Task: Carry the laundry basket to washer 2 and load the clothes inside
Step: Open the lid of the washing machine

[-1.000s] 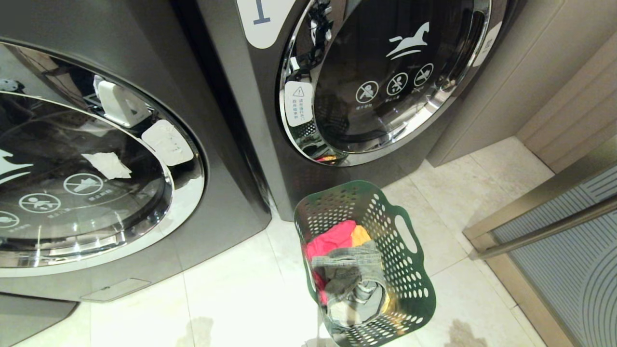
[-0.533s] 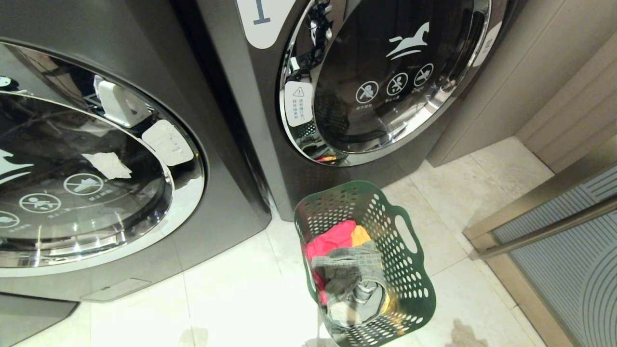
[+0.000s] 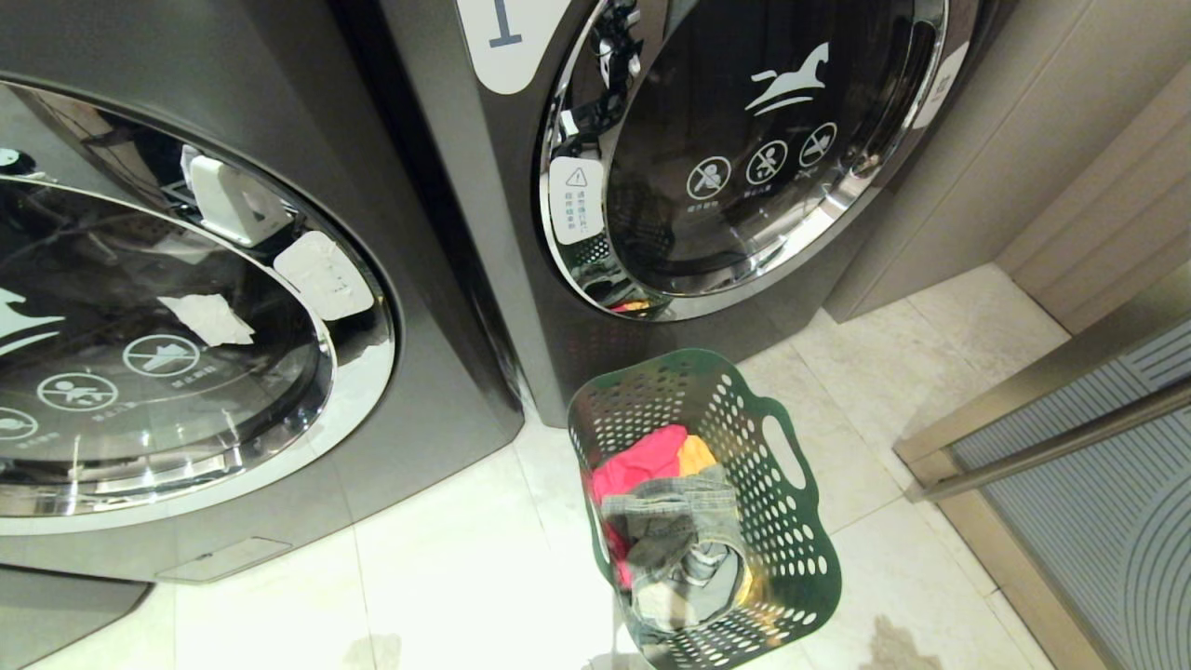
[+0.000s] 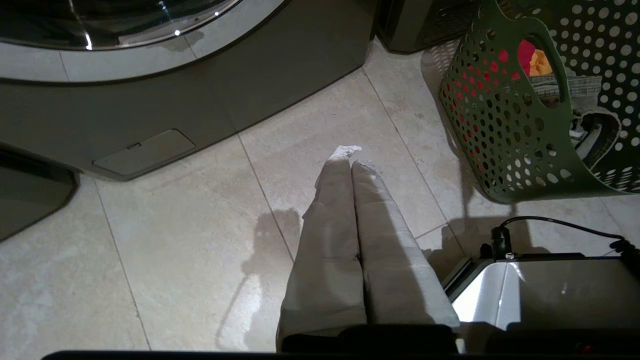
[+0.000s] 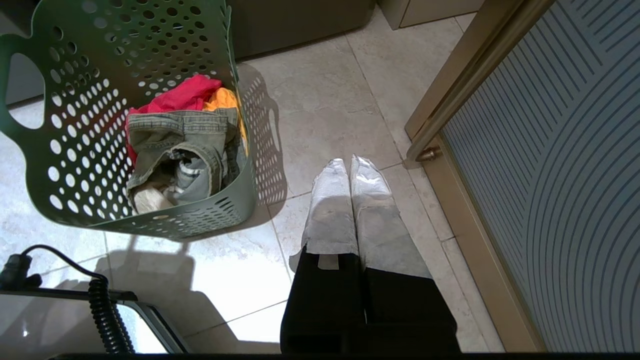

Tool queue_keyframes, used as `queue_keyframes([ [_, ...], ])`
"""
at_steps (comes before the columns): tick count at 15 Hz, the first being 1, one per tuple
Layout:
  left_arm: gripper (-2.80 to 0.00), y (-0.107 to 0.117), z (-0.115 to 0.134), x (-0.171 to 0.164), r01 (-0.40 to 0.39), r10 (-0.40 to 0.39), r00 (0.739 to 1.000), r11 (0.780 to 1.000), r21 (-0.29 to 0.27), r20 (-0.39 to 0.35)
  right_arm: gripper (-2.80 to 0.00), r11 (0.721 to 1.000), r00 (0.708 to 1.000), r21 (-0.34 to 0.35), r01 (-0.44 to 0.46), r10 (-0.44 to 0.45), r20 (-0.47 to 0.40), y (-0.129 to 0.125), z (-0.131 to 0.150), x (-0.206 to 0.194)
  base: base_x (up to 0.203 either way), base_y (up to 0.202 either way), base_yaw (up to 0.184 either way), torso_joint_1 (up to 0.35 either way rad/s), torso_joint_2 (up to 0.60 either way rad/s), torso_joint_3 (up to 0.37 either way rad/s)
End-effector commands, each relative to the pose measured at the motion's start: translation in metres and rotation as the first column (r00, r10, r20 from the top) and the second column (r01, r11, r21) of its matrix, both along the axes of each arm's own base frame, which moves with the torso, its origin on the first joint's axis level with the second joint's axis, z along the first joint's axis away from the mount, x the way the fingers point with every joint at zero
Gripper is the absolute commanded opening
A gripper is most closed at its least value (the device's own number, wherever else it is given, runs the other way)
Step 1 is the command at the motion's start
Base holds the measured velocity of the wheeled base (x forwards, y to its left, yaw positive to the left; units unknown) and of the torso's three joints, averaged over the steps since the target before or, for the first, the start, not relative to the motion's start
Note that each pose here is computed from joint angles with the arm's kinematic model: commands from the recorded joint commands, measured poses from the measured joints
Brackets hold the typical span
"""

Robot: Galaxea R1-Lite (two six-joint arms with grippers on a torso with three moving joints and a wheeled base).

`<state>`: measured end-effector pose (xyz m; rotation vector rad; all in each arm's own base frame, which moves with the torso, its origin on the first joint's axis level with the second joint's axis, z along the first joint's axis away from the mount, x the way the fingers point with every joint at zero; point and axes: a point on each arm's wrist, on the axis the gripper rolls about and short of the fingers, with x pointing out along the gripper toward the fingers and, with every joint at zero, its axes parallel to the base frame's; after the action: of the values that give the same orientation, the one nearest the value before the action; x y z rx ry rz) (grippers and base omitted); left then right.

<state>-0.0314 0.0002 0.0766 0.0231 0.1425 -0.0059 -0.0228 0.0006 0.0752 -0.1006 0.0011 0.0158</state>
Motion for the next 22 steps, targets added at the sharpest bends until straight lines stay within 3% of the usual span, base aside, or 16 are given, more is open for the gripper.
queue_keyframes([
  [1, -2.8, -0.0001, -0.0003, 0.0008, 0.008, -0.009, 1.0, 0.999, 0.04, 0.016, -2.8, 1.0, 1.0, -0.007, -0.002, 0.002, 0.004, 0.0, 0.0002, -0.0001, 0.0, 0.0, 0.0, 0.0, 0.0, 0.0],
  [13, -2.8, -0.0001, -0.0001, 0.0009, 0.009, -0.009, 1.0, 0.999, 0.041, 0.018, -2.8, 1.0, 1.0, 0.002, 0.003, -0.003, 0.002, -0.0001, 0.0001, -0.0001, 0.0, 0.0, 0.0, 0.001, 0.0, 0.003],
  [22, -2.8, -0.0001, 0.0002, 0.0008, 0.009, -0.01, 1.0, 0.999, 0.041, 0.018, -2.8, 1.0, 1.0, 0.012, 0.004, -0.004, -0.001, -0.0001, -0.0002, -0.0001, 0.0, 0.0, 0.0, 0.001, 0.0, 0.178],
])
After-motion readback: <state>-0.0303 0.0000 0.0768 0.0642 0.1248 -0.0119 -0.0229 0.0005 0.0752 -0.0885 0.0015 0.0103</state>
